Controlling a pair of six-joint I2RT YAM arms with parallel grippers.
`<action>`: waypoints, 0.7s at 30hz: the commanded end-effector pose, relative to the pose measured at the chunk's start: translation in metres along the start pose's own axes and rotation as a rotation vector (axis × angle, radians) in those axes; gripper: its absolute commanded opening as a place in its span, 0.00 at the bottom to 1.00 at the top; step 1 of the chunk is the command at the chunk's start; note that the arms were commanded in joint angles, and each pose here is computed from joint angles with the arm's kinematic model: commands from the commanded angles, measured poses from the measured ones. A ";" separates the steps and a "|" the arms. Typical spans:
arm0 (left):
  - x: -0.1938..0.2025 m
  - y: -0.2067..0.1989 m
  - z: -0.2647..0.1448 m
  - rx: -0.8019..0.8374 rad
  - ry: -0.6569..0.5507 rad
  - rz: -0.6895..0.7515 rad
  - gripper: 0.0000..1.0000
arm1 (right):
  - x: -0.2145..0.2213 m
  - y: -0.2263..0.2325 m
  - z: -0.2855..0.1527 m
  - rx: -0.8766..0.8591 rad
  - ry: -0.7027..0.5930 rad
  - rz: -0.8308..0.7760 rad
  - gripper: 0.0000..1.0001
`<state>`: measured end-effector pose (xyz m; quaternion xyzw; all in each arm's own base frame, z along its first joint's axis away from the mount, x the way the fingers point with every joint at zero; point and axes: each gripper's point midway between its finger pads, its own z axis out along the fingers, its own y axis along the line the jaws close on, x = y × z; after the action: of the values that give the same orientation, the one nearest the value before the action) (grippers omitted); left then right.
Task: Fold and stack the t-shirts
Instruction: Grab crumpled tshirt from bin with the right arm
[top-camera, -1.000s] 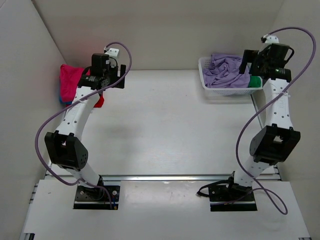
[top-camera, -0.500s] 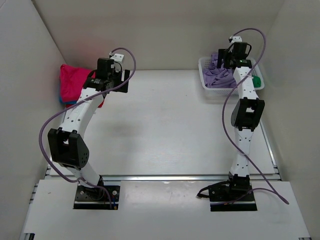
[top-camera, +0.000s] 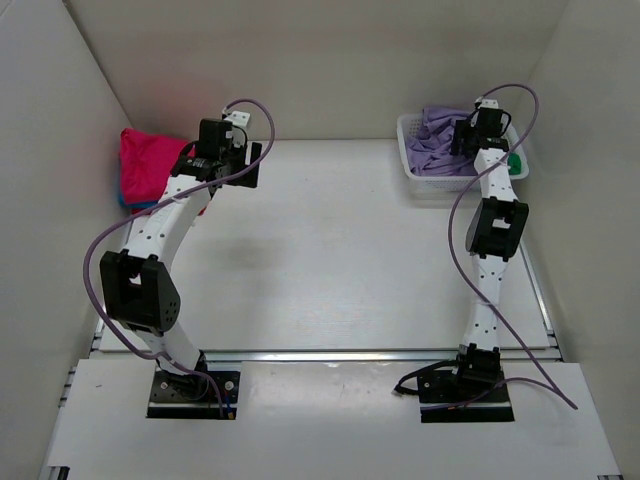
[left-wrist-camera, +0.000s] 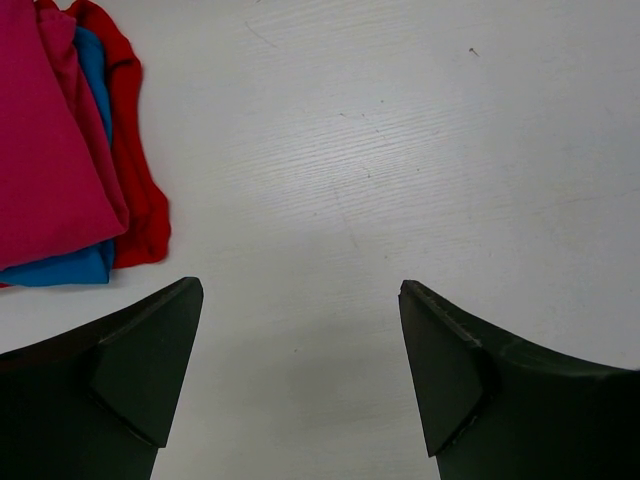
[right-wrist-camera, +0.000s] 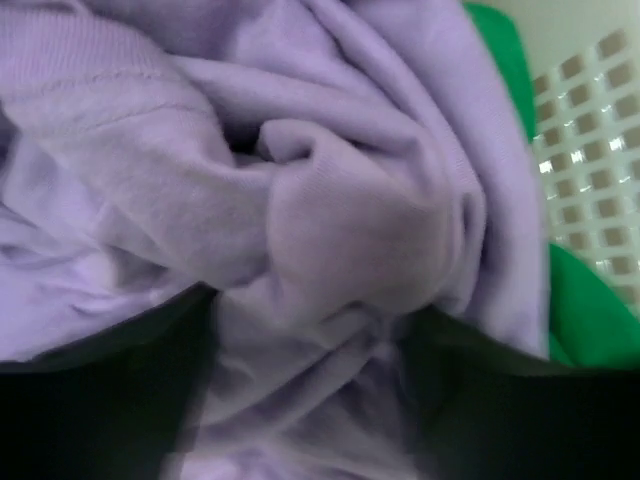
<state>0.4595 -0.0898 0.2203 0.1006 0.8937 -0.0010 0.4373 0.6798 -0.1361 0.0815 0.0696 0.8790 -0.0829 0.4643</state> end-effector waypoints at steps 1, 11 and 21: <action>-0.004 0.000 -0.004 -0.021 -0.022 0.004 0.91 | -0.014 0.000 0.005 -0.002 -0.059 0.022 0.56; -0.012 -0.010 -0.010 0.009 -0.039 -0.007 0.91 | -0.130 0.009 -0.083 0.002 -0.265 -0.025 0.00; -0.034 -0.025 -0.072 0.165 -0.174 -0.117 0.90 | -0.282 0.063 -0.419 -0.131 -0.714 -0.087 0.00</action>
<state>0.4447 -0.1059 0.2322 0.0905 0.8901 -0.0480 0.4441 0.6229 -0.0501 0.3082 -0.0063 0.8269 -0.0822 0.5563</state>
